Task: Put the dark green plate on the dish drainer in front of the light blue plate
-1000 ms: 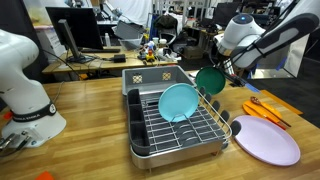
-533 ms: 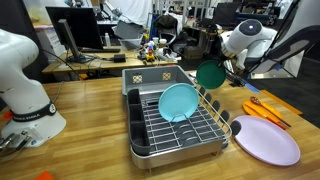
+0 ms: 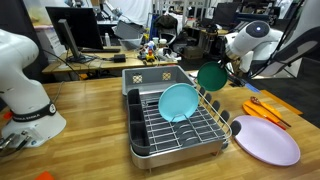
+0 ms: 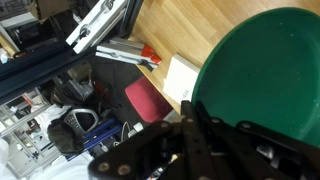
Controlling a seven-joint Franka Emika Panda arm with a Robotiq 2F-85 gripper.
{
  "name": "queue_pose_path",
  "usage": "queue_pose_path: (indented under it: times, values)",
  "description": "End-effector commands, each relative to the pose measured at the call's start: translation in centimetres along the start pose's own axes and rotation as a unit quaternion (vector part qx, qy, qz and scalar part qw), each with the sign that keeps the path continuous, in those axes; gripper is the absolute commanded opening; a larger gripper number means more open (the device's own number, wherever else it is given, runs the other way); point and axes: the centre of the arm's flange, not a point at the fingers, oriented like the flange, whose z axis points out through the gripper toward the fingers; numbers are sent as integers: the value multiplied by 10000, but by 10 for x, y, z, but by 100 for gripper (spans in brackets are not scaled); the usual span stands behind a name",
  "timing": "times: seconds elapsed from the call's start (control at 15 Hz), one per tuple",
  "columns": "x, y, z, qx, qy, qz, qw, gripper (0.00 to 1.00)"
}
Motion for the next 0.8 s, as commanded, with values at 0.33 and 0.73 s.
queue_pose_path:
  times: [0.33,0.73]
  values:
    - [-19,14,-29,677,194,57,9975,1]
    - [-18,17,-30,1143,135,91,9933,1]
